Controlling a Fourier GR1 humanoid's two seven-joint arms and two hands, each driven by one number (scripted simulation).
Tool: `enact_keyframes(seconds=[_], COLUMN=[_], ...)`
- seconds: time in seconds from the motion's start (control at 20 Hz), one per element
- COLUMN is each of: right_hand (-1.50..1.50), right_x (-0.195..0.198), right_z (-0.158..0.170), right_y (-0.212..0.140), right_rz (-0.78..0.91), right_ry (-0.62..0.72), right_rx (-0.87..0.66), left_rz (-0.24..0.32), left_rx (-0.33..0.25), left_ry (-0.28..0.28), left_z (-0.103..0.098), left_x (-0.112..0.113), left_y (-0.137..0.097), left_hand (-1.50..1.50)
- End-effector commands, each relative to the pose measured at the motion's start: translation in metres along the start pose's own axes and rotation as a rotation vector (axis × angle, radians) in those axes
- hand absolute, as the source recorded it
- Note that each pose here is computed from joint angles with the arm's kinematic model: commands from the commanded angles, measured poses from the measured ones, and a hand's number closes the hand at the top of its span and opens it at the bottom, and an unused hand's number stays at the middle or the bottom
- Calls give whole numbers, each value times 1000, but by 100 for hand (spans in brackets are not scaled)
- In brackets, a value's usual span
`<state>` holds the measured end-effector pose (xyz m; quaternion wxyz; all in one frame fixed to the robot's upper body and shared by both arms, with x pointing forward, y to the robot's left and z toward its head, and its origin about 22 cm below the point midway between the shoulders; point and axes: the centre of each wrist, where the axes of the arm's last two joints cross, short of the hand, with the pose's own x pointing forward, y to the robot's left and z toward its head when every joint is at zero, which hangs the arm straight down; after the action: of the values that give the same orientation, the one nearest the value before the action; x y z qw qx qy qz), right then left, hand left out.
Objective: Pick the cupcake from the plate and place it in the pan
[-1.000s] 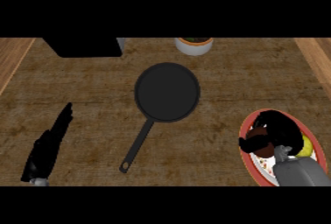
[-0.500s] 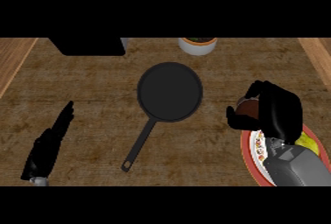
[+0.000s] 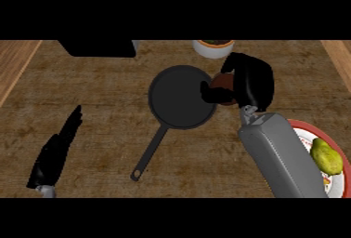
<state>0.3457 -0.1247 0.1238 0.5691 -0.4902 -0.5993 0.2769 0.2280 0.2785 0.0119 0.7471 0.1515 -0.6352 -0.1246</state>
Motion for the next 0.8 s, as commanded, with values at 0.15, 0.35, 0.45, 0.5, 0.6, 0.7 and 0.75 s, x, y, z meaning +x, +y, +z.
enact_keyframes(seconds=[0.15, 0.35, 0.45, 0.5, 0.6, 0.7, 0.75], right_hand=[150, 150, 150, 150, 150, 150, 150], right_x=[35, 32, 19, 20, 25, 14, 17], right_z=[-32, -56, -55, -56, -62, -54, -57], right_y=[42, 61, 80, 83, 84, 99, 97], right_rz=[-133, -126, -98, -79, -47, 10, 51], right_ry=[22, 28, 65, 58, 71, 73, 28], right_rx=[100, 135, 180, 196, 232, 266, 350], left_rz=[6, -4, 1, -1, 0, -3, 3], left_rx=[0, -32, -48, -48, -48, -66, -55], left_ry=[-24, -13, -29, -25, -30, -77, -43], left_z=[-10, -11, -5, -12, -5, -11, -4], left_x=[-6, 7, 10, 11, 10, 26, 3], left_y=[1, -4, -4, 3, -11, -15, -11], left_hand=[0, 0, 0, 0, 0, 0, 0])
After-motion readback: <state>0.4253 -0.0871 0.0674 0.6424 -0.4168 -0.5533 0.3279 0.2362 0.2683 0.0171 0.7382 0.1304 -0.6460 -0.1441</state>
